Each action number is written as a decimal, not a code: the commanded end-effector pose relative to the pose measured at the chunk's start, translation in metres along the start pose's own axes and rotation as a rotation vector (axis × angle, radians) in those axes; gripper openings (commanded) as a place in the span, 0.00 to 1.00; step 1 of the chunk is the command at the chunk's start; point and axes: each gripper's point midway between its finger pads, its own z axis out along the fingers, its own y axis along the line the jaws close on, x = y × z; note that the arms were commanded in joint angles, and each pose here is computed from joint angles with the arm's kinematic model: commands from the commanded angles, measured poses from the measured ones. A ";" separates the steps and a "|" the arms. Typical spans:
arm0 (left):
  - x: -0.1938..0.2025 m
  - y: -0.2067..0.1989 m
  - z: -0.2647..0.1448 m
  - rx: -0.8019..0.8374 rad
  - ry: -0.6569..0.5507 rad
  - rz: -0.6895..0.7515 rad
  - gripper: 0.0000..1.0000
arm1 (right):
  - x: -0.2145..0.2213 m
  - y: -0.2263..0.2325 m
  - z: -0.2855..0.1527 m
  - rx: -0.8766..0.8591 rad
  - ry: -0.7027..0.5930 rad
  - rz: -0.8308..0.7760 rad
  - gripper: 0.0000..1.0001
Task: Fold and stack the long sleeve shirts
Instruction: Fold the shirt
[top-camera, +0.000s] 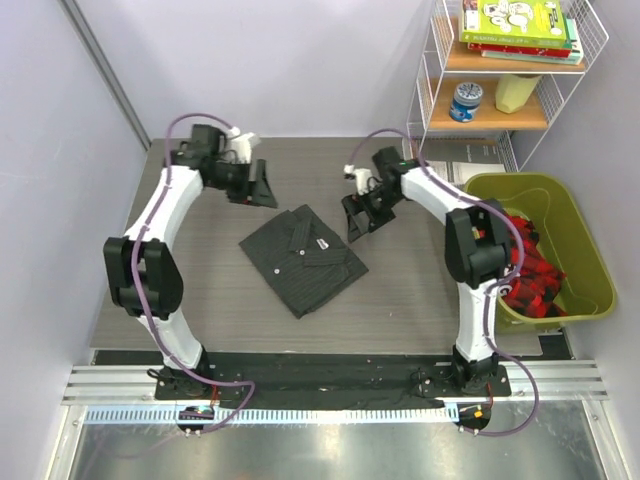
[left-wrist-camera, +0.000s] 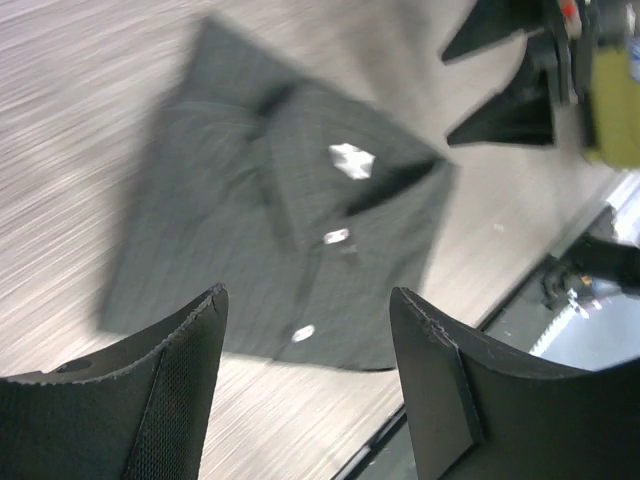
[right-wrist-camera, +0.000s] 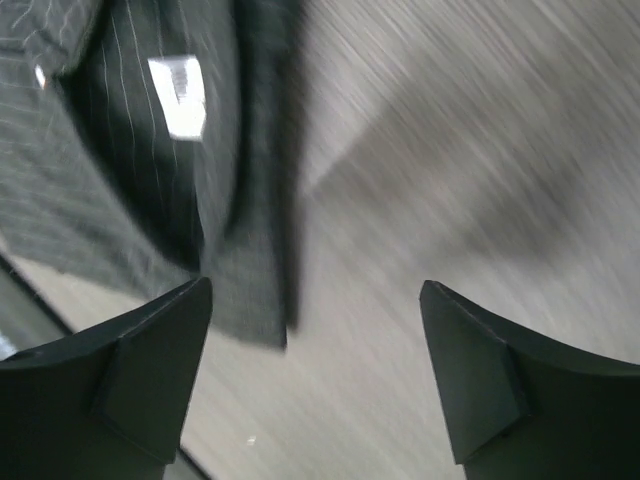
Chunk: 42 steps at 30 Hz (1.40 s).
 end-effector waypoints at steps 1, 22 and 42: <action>0.022 0.021 -0.024 -0.064 0.031 -0.053 0.66 | -0.019 0.006 0.030 0.072 0.049 -0.125 0.87; 0.110 0.065 -0.074 -0.390 0.118 -0.044 0.74 | -0.175 0.073 0.114 0.171 -0.245 -0.575 0.59; 0.134 0.104 0.071 -0.585 0.465 0.064 0.69 | -0.136 0.012 -0.086 0.333 -0.475 -0.173 1.00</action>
